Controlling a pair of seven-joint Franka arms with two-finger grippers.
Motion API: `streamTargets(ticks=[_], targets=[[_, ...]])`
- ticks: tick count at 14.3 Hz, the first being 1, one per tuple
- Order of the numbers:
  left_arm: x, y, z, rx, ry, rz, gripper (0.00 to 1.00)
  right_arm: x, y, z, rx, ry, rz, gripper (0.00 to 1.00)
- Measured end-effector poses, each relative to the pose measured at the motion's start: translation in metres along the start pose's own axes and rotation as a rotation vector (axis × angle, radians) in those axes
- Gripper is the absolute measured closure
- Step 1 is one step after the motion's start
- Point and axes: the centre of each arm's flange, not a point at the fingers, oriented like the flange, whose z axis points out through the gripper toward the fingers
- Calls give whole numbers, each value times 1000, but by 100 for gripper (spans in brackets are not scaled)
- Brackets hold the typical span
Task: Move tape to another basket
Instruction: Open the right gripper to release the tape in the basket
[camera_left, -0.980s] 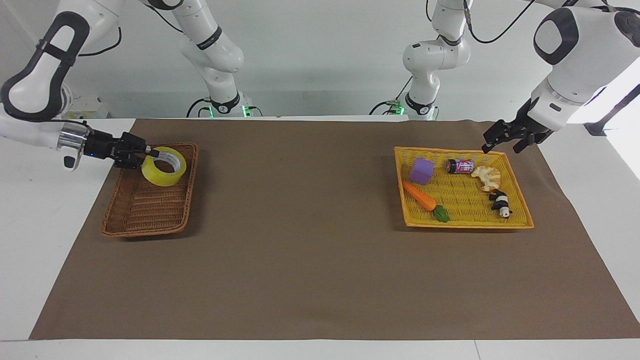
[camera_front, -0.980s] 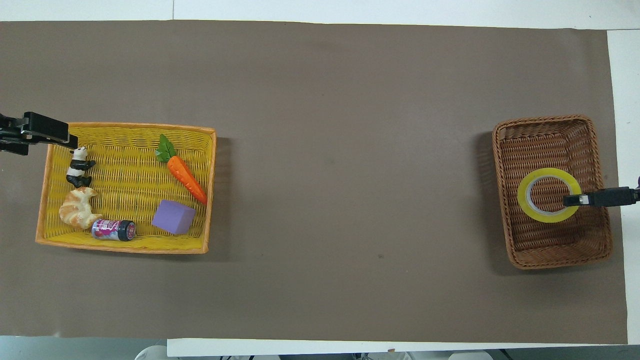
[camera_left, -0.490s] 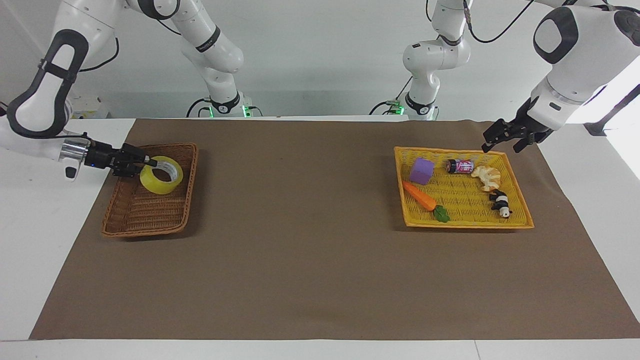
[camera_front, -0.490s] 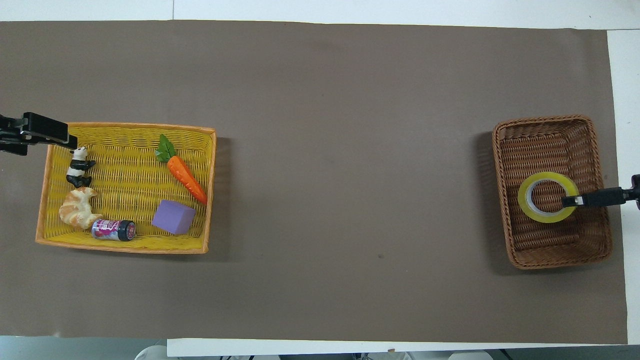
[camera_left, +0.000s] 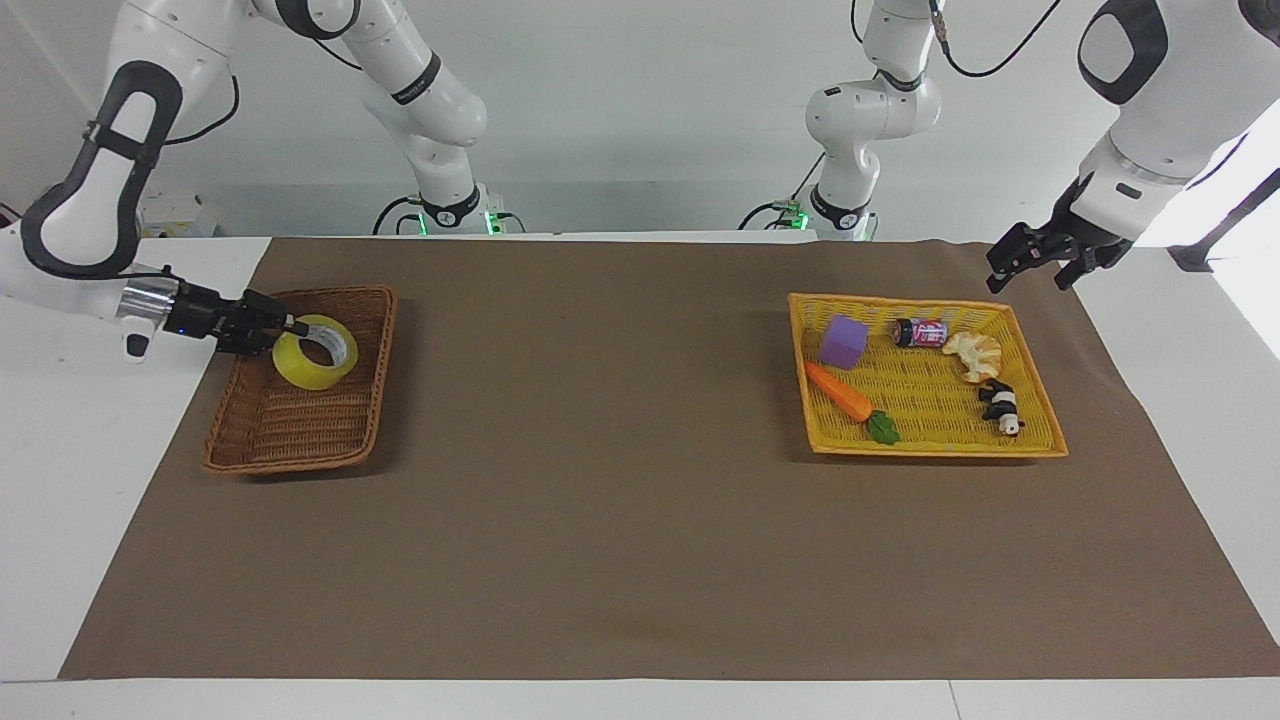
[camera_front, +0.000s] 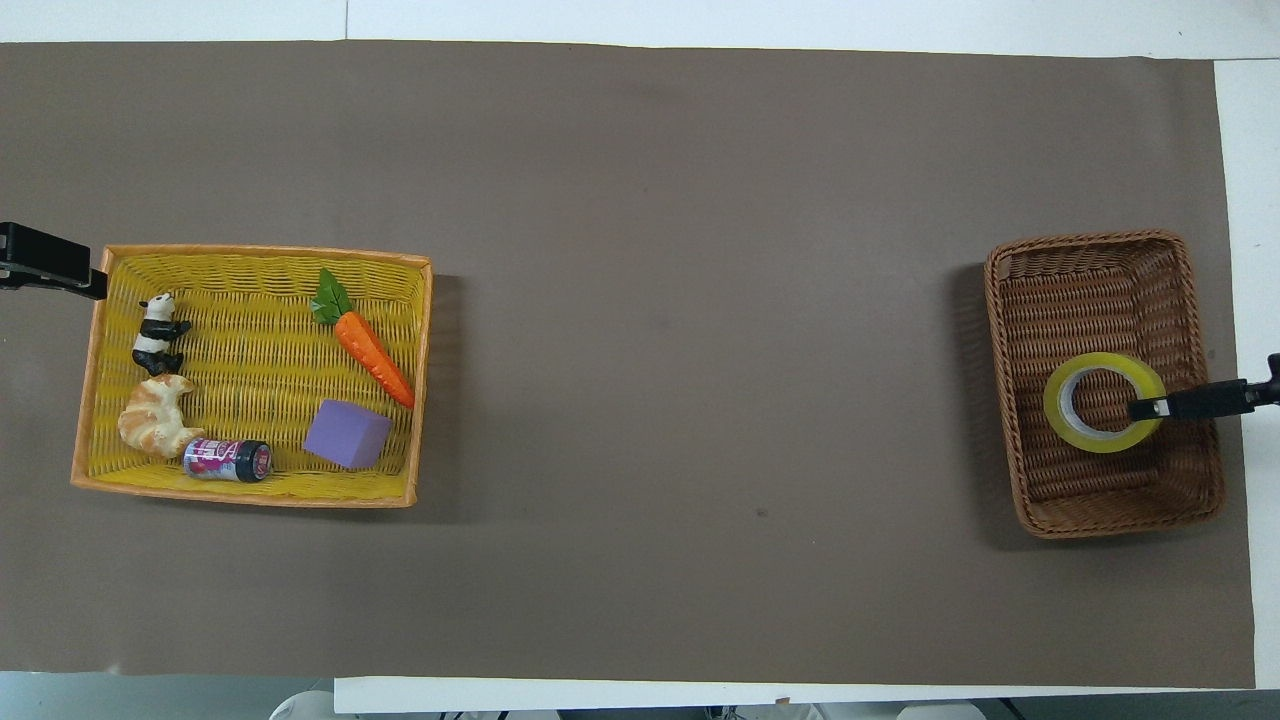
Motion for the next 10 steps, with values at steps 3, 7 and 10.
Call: streamTargets(ticks=[3,7,10], targets=[[-4,-1,-3,3,-25,-1,0,1,2,0,-11,7,1,46],[-6,-3,-1,6,-44,-4,0,0,4,-3,-25,20,3,9],[-6,-3,-1,6,-45,-4,0,-5,9,-11,-29,36,8,0]])
